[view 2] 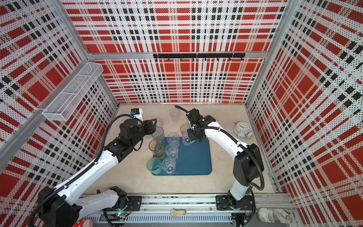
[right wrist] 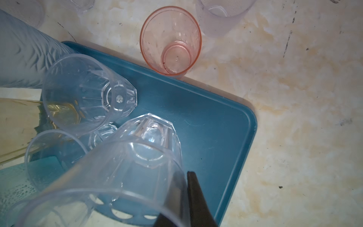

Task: Place the glasses into the tray
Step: Place the glass on the tray.

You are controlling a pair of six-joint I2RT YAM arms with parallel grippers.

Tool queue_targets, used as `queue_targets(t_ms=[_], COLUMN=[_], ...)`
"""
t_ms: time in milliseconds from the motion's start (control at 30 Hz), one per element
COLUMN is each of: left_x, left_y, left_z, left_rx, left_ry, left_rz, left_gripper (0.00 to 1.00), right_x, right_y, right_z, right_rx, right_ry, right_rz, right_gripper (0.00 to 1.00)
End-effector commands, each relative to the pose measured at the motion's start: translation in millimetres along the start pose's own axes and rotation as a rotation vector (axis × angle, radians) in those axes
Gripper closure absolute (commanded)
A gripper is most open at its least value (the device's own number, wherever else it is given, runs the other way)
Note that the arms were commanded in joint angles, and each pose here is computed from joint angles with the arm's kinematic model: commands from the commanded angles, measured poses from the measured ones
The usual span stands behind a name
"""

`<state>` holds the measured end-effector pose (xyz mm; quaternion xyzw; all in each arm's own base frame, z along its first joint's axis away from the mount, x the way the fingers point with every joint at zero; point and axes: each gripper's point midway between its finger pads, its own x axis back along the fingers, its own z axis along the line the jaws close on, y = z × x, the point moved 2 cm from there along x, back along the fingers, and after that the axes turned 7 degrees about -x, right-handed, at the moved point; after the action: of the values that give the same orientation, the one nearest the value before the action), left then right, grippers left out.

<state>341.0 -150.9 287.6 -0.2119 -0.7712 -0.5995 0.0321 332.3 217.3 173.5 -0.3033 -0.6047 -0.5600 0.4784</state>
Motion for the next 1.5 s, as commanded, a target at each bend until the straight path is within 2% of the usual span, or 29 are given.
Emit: queue_targets(t_ms=[0,267,567,1233,1333,1467], left_x=[2,7,2,2,4,9], left_y=[0,-9,-11,-13,-9,1], left_z=[-5,1,-2,1,7,22], left_rx=[0.01,0.011,0.012,0.007,0.006,0.016], left_ry=[-0.019,-0.005,-0.014,0.005,0.038,0.084], left_rz=[-0.019,-0.012,-0.001,0.002,-0.009,-0.032], left_gripper=[0.42,0.42,0.41,0.41,0.41,0.4], right_x=[-18,-52,-69,-79,-72,-51], right_y=[5,6,4,22,23,27], right_z=[1,2,1,0,2,4], right_rx=[0.01,0.019,0.034,0.012,0.019,0.023], right_ry=[-0.046,-0.078,-0.098,-0.095,-0.078,-0.05], right_rz=[0.011,0.052,0.082,0.036,0.033,0.003], right_gripper=[0.9,0.87,0.82,0.85,0.81,0.66])
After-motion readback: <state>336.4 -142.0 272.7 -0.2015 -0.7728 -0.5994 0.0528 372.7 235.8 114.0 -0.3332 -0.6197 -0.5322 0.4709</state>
